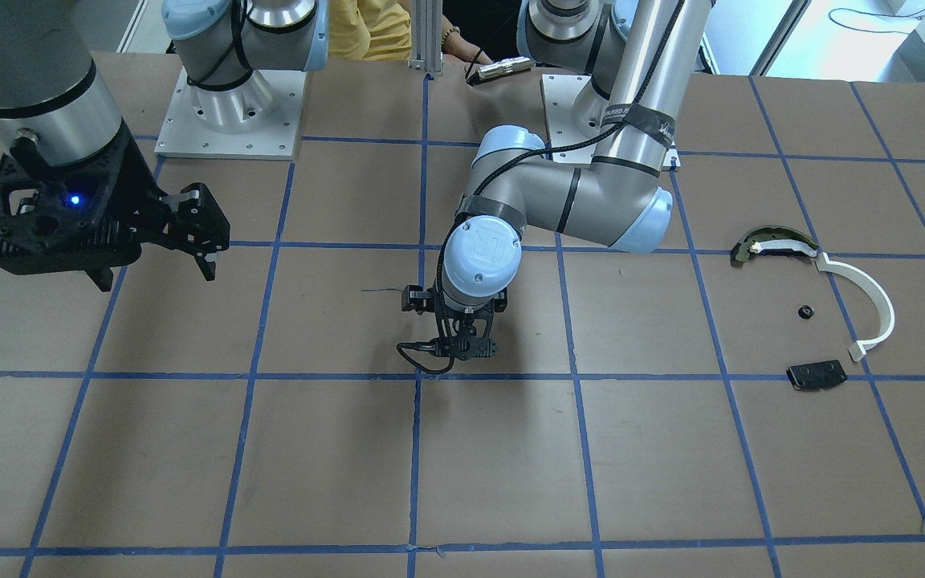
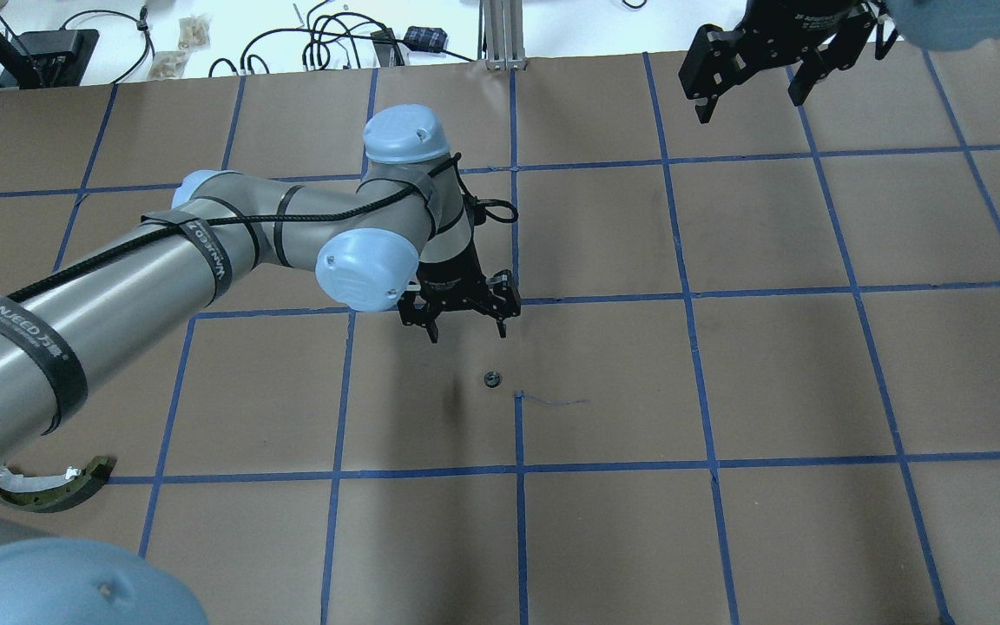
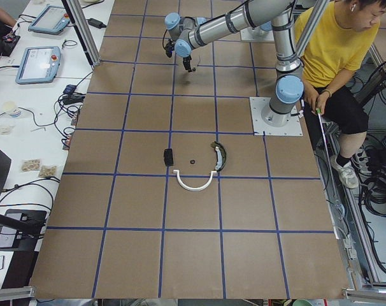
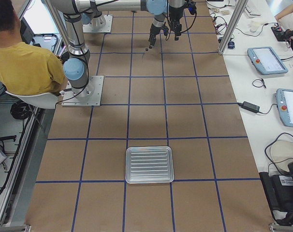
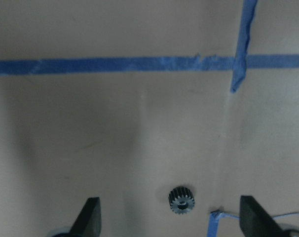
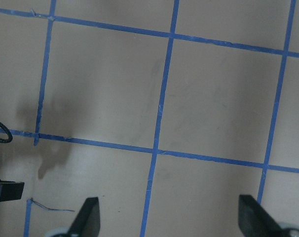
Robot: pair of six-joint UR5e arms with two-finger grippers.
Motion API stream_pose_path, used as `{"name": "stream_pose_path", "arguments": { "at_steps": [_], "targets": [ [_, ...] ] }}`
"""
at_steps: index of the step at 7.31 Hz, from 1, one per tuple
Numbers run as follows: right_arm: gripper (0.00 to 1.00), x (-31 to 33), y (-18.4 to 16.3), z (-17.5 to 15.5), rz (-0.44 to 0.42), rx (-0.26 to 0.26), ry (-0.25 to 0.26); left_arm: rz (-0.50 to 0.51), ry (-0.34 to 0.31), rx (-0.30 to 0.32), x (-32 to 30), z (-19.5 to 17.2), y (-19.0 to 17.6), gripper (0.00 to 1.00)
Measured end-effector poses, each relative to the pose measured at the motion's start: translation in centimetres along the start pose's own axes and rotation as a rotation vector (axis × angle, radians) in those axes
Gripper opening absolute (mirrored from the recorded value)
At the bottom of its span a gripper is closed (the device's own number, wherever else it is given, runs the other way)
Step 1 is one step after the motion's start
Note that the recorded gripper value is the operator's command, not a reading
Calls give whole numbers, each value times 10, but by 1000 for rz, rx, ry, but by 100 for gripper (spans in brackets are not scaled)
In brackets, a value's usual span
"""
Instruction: Place bearing gear from tray to pile
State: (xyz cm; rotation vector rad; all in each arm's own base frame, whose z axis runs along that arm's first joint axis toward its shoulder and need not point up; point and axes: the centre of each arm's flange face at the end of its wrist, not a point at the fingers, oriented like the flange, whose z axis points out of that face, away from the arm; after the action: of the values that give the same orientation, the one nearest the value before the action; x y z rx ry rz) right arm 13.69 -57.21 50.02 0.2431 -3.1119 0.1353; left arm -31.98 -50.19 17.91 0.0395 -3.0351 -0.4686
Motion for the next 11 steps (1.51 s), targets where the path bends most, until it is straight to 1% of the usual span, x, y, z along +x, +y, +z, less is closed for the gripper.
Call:
{"name": "stream_pose_path", "arguments": {
  "at_steps": [1,2,3,4,5,6,10,11],
  "targets": [
    [100,-1,1,1,-1,-4,-1,-1,-11,-14,4,10,2,93],
    [100,-1,1,2,-3,-6,-2,-2,-19,-21,8,16,3,82],
    [100,-2,1,2,-4,-7,-2,-9,-23,-27,9,20,3,68],
    [100,-2,1,2,-4,-8,-2,-12,-25,-32,10,23,3,59],
    [100,-2,2,2,-4,-7,-1,-12,-26,-34,10,24,3,32],
    [100,-2,2,0,-4,-5,-1,-13,-26,-33,10,24,3,0],
    [100,-2,3,-2,-9,-1,2,-9,-24,-25,10,21,2,0],
    [100,-2,4,-1,-8,-3,1,-10,-23,-15,9,15,0,0]
  ]
}}
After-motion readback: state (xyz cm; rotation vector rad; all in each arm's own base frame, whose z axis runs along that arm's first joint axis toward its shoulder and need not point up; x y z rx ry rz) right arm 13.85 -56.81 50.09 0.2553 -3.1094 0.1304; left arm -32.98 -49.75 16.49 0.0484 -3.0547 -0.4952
